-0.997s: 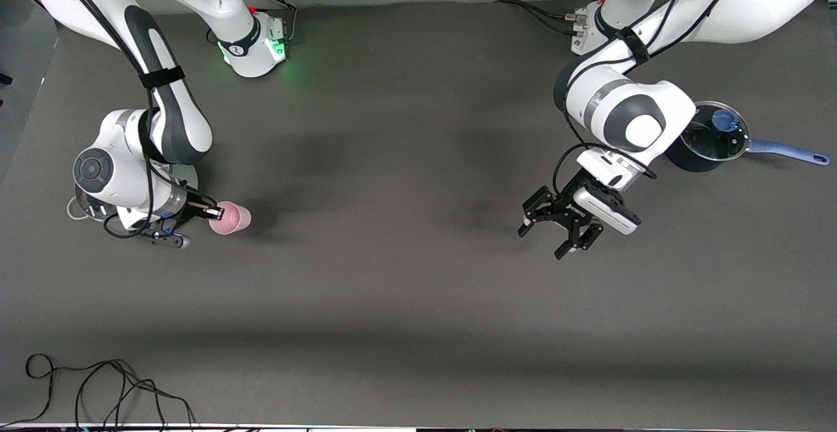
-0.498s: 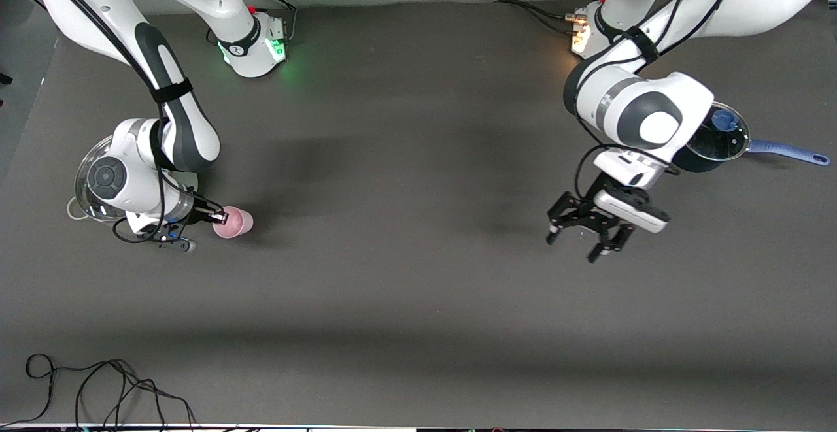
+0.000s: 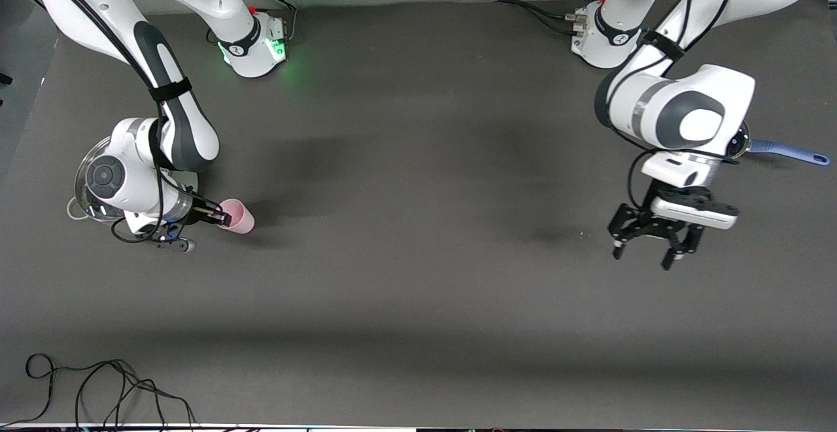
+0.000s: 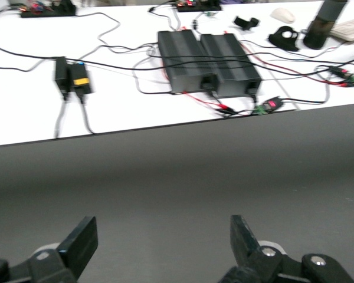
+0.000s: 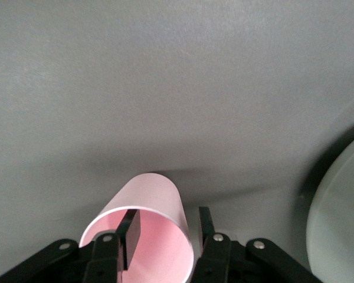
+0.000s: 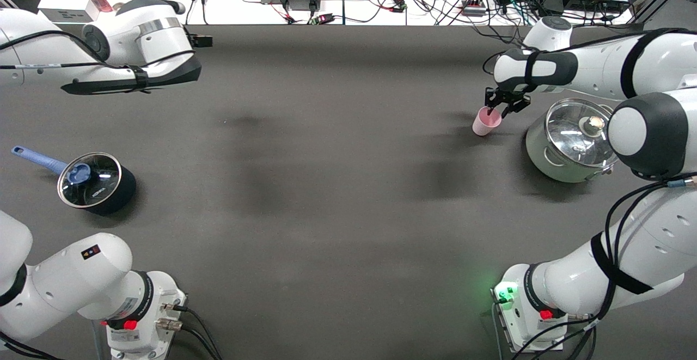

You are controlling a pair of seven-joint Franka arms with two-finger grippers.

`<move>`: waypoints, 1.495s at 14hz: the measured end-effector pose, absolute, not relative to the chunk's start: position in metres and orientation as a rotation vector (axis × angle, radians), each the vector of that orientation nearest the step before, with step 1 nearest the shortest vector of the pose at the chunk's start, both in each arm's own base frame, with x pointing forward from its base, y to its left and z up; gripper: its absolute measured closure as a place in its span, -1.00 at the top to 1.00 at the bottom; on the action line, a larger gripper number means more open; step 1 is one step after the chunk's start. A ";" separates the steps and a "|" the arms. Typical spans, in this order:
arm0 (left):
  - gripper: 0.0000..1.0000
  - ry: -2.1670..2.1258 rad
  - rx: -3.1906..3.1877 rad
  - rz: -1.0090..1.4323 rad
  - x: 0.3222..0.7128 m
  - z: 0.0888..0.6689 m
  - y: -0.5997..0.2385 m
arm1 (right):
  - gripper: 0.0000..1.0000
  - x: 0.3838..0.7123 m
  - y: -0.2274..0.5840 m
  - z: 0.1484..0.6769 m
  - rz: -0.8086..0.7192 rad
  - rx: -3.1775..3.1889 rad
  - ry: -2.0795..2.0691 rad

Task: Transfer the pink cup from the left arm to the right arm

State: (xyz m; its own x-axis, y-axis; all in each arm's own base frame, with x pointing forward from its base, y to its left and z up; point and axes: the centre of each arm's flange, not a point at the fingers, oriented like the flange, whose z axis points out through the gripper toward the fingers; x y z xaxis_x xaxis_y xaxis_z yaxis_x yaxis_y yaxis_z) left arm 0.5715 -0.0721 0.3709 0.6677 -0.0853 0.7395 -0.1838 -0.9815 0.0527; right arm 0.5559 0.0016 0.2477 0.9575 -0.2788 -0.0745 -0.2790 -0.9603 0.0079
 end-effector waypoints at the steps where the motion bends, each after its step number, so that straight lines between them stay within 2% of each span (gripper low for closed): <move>1: 1.00 -0.218 2.762 1.221 0.572 0.372 -0.068 | 0.09 0.557 0.002 0.255 0.101 -3.102 0.441; 4: 1.00 -0.116 2.749 1.223 0.572 0.378 -0.065 | 0.69 0.562 0.003 0.288 0.057 -3.087 0.436; 6: 1.00 0.065 2.705 1.229 0.575 0.387 -0.061 | 0.99 0.567 0.004 0.320 0.097 -3.077 0.426; 10: 1.00 0.406 2.540 1.221 0.589 0.404 -0.051 | 1.00 0.577 0.006 0.396 0.133 -3.093 0.377; 16: 1.00 0.681 2.304 1.125 0.606 0.416 -0.045 | 1.00 0.591 0.003 0.550 0.058 -3.168 0.329; 21: 1.00 0.870 2.102 1.017 0.621 0.425 -0.030 | 1.00 0.577 -0.002 0.612 0.134 -3.170 0.354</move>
